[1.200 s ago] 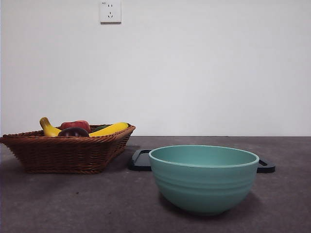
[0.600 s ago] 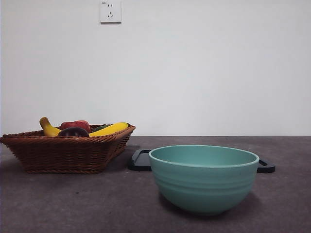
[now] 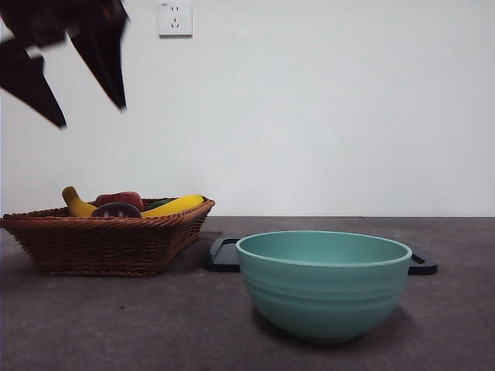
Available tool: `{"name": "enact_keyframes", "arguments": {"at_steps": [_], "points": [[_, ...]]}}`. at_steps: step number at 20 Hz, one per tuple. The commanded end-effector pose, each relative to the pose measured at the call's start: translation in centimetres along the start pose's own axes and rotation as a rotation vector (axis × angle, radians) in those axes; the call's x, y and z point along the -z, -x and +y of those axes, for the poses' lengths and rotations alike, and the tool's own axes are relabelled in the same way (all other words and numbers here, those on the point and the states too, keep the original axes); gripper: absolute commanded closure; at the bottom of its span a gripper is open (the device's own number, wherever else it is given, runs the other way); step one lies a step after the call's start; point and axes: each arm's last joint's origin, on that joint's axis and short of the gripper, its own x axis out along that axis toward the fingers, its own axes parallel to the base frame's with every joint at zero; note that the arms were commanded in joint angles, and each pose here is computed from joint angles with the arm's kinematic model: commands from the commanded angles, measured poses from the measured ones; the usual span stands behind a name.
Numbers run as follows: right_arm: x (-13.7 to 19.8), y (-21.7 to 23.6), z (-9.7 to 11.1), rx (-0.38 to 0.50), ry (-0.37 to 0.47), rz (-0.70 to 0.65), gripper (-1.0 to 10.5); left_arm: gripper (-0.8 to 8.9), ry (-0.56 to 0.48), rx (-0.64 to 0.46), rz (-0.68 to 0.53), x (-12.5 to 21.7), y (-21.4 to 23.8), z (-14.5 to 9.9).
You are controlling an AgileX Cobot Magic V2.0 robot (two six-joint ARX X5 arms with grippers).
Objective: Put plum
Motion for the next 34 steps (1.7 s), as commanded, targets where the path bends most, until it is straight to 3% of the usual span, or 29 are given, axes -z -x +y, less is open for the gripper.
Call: {"name": "enact_keyframes", "arguments": {"at_steps": [1,13,21,24,27,34], "points": [[-0.5,0.3,0.2,-0.006,0.006,-0.022,5.2,3.55,-0.007,-0.021,0.004,-1.1,-2.0,0.0],[-0.5,0.3,0.2,-0.006,0.006,-0.022,5.2,3.55,-0.012,-0.034,0.169,-0.9,-11.3,0.3],[-0.5,0.3,0.2,-0.006,0.006,-0.022,5.2,3.92,-0.01,-0.034,0.193,-0.7,-12.2,0.4],[-0.5,0.3,0.2,-0.006,0.006,-0.022,5.2,5.17,-0.01,-0.034,0.199,-0.6,-12.2,0.4],[-0.5,0.4,0.2,-0.005,0.006,-0.022,5.2,5.72,-0.008,-0.035,0.224,-0.4,-12.1,0.4],[-0.5,0.4,0.2,-0.005,0.006,-0.022,5.2,5.72,-0.013,-0.032,0.182,-1.0,-11.2,0.2]]}}
